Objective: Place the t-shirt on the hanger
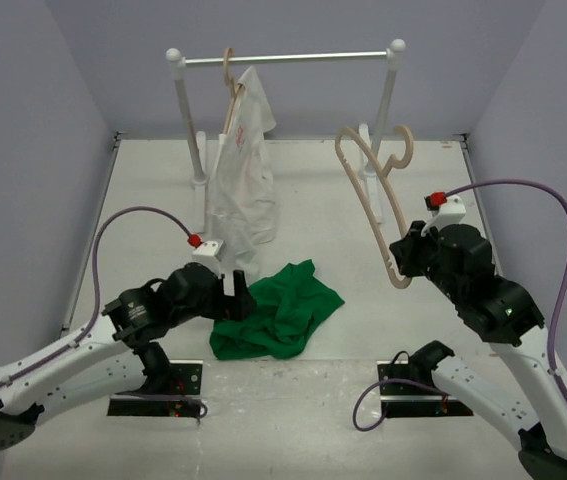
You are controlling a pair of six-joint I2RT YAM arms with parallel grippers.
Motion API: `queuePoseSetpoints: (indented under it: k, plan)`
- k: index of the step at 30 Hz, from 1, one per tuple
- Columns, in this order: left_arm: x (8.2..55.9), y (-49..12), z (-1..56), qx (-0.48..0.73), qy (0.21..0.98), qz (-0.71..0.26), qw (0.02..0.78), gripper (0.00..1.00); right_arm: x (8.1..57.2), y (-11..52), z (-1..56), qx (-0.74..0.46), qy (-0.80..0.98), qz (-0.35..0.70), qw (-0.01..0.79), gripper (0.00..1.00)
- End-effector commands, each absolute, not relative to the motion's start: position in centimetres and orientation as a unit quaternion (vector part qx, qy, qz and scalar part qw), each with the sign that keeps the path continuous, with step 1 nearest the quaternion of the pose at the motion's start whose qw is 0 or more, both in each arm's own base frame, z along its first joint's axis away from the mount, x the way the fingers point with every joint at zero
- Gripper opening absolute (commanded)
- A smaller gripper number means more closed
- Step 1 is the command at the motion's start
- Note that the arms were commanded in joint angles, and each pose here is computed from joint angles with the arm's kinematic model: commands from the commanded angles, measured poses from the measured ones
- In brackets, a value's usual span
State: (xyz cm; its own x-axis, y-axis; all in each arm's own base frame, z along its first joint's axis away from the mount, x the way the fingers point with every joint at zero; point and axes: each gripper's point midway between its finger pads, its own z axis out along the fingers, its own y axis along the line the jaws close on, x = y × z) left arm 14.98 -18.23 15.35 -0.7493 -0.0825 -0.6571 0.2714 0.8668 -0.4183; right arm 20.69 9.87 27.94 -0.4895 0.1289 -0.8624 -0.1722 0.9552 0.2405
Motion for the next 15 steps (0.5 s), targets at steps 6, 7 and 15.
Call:
queuePoseSetpoints:
  k: [6,7,15]
  plan:
    - [11.4,-14.6,9.6,-0.04,0.939,-0.043,0.34,0.95,19.8,10.9,27.7,-0.046,0.849,0.176,0.496,0.0]
    - [11.1,-14.5,9.2,-0.036,0.941,-0.027,0.336,0.93,19.8,10.9,27.7,-0.048,0.849,0.175,0.497,0.0]
    - [10.5,-17.1,8.4,-0.017,0.936,-0.046,0.347,0.59,19.5,11.0,27.9,-0.054,0.844,0.181,0.503,0.0]
